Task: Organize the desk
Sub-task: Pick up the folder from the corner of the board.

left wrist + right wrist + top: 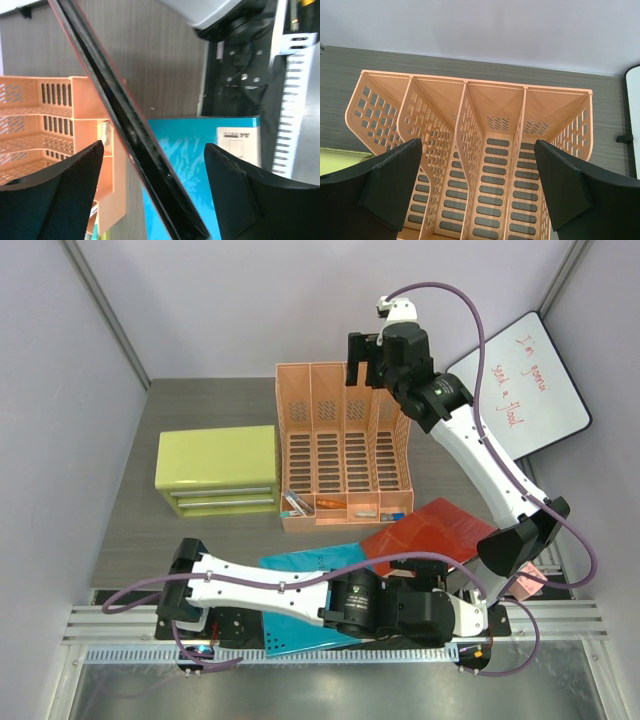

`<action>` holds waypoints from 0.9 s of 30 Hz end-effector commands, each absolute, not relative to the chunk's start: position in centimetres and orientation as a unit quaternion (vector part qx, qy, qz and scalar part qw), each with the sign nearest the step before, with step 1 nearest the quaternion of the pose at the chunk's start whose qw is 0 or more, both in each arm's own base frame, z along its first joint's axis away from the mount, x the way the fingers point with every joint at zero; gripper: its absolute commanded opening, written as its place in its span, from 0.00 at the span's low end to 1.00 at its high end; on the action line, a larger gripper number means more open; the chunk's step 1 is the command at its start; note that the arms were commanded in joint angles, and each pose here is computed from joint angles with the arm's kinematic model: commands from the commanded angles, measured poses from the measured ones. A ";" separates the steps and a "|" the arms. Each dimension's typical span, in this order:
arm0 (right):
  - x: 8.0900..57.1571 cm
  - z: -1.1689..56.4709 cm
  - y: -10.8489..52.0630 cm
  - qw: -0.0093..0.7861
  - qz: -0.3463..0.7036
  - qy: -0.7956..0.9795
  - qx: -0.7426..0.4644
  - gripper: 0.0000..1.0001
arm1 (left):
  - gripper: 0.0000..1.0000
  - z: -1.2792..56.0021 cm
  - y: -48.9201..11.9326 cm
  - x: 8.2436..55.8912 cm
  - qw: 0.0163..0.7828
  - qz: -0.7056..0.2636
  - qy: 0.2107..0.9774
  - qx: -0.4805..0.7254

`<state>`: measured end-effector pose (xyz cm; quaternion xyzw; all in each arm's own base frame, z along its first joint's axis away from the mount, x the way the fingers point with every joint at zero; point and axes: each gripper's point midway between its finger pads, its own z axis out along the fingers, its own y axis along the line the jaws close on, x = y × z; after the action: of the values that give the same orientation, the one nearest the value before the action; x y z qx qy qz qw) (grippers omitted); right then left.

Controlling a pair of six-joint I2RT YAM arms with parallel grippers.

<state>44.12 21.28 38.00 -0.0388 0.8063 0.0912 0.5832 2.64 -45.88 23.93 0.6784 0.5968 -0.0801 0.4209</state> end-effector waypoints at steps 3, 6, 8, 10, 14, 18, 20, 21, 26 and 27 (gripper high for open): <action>43.7 41.3 21.0 0.615 0.111 0.780 -0.032 1.00 | 0.49 25.1 -45.1 9.5 0.444 -0.047 0.645 0.620; 43.3 42.1 20.4 0.622 0.104 0.776 -0.029 1.00 | 0.08 26.2 -44.0 11.7 0.453 -0.035 0.652 0.607; 43.2 42.6 19.8 0.626 0.095 0.773 -0.027 1.00 | 0.00 26.7 -43.6 12.6 0.459 -0.029 0.652 0.603; 42.8 43.4 19.2 0.633 0.089 0.769 -0.025 1.00 | 0.00 27.8 -43.3 13.4 0.468 -0.033 0.657 0.590; 41.5 47.7 15.8 0.675 0.048 0.736 0.014 1.00 | 0.00 30.3 -42.7 14.1 0.488 -0.051 0.662 0.566; 38.7 53.5 11.4 0.725 0.007 0.686 0.064 1.00 | 0.00 34.4 -41.2 14.7 0.506 -0.088 0.669 0.537; 36.7 56.3 9.3 0.749 -0.004 0.657 0.086 1.00 | 0.00 38.1 -39.8 15.0 0.525 -0.114 0.670 0.512; 36.0 56.9 7.9 0.753 -0.029 0.650 0.099 1.00 | 0.00 39.8 -39.4 14.9 0.532 -0.135 0.667 0.504; 32.1 58.8 3.7 0.769 -0.069 0.620 0.143 1.00 | 0.00 51.0 -33.7 16.8 0.614 -0.223 0.650 0.388; 31.6 58.8 3.2 0.770 -0.072 0.616 0.149 1.00 | 0.00 52.0 -32.7 17.4 0.619 -0.233 0.655 0.366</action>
<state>34.83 7.60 56.38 0.0909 0.6552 -0.0247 0.7496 15.86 -39.98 39.00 0.5128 0.6782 -0.1350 0.5087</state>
